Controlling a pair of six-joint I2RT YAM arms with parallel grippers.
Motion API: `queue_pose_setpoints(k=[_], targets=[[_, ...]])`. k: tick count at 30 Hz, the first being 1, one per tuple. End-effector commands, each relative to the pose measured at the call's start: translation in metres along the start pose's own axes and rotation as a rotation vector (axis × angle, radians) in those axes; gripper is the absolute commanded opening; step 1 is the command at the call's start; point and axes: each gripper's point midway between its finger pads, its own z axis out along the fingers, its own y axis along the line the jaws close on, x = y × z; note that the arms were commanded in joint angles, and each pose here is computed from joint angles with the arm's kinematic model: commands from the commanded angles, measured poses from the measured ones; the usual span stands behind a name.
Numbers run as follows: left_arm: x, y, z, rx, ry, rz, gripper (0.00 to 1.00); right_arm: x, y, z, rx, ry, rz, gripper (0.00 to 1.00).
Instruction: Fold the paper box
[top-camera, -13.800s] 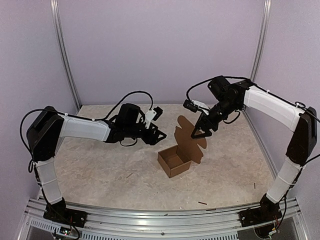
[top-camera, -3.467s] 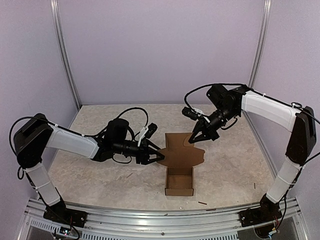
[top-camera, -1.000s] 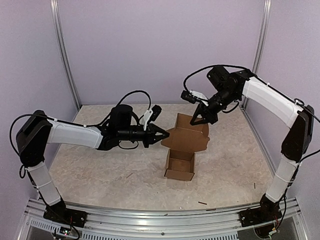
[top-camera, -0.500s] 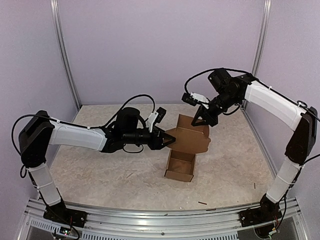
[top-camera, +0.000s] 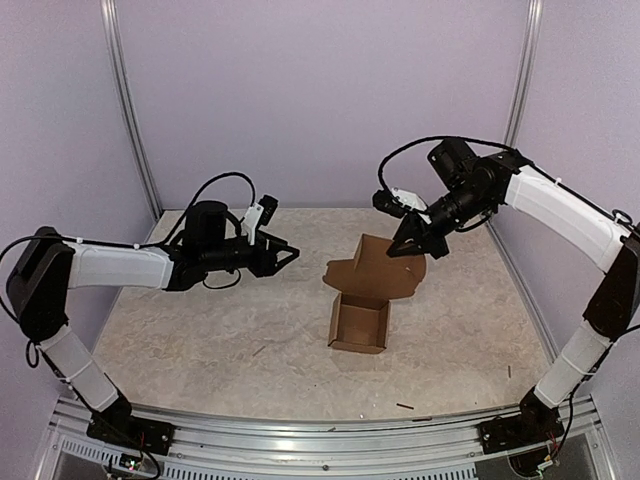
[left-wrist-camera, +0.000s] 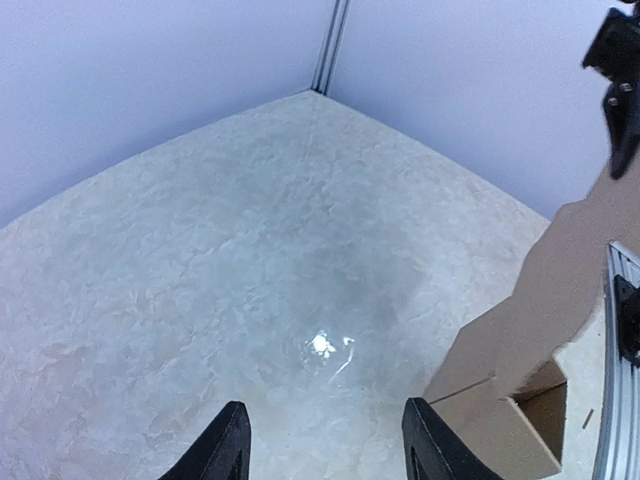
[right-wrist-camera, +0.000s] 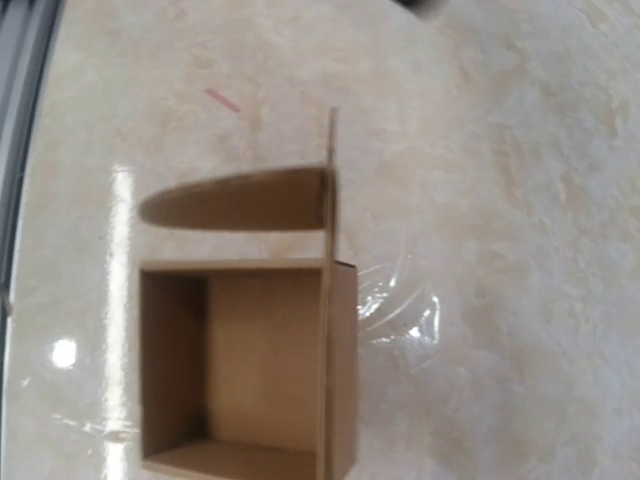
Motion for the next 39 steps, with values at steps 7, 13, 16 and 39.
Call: queue_pose_setpoints(k=[7, 13, 16, 39], targets=[[0.018, -0.054, 0.031, 0.352, 0.027, 0.086, 0.50, -0.003, 0.015, -0.005, -0.041, -0.022, -0.026, 0.00], [0.019, -0.084, 0.030, 0.444, 0.021, 0.112, 0.49, -0.003, 0.005, -0.002, -0.006, -0.016, 0.003, 0.00], [0.021, -0.098, 0.030, 0.485, 0.026, 0.133, 0.48, -0.004, -0.003, 0.000, 0.024, -0.011, 0.019, 0.00], [0.021, -0.112, 0.016, 0.654, 0.042, 0.041, 0.52, 0.007, -0.018, 0.007, 0.086, 0.024, 0.064, 0.00]])
